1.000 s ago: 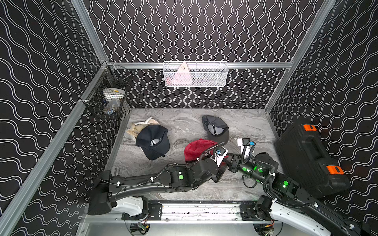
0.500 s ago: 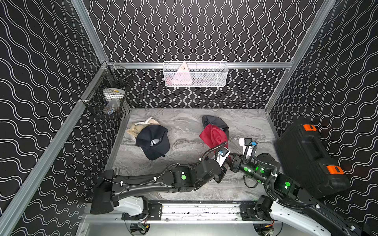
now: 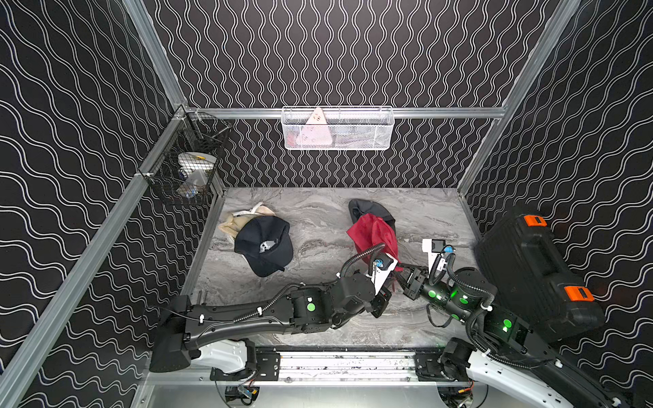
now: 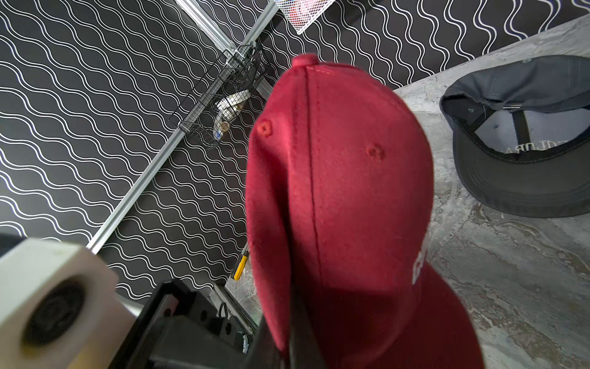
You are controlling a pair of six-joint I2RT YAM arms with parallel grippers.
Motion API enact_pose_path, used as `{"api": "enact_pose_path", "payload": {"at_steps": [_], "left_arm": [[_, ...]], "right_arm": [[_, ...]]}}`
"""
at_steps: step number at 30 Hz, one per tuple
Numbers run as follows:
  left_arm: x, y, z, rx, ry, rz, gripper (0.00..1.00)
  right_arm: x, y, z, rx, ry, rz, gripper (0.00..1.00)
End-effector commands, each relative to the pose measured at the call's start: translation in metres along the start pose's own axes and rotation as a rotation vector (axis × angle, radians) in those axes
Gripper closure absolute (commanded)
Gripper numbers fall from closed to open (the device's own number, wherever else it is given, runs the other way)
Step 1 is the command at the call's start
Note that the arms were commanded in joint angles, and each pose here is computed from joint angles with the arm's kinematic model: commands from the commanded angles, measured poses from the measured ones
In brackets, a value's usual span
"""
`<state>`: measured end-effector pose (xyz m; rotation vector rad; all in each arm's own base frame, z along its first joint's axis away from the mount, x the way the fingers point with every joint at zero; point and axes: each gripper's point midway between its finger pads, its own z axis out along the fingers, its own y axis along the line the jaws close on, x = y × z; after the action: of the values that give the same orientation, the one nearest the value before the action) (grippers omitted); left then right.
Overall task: Open the adjustable buckle of the baseball cap
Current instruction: Open the adjustable buckle on the baseball cap.
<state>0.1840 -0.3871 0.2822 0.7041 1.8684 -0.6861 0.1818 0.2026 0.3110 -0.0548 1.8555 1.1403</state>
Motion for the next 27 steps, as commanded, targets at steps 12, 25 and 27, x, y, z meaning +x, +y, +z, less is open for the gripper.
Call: {"api": "enact_pose_path", "payload": {"at_steps": [12,25,27], "left_arm": [[0.001,0.019,-0.021,-0.052,-0.006,0.0,0.92],[-0.039,0.047,-0.072,-0.152,-0.097,0.063,0.97],[-0.046,0.054,-0.083,-0.175,-0.116,0.072,0.97]], "right_arm": [[-0.021,0.0,-0.012,0.035,-0.08,-0.02,1.0],[-0.006,-0.028,-0.026,0.123,-0.059,-0.034,1.0],[-0.007,-0.03,-0.031,0.135,-0.067,-0.037,1.0]]}}
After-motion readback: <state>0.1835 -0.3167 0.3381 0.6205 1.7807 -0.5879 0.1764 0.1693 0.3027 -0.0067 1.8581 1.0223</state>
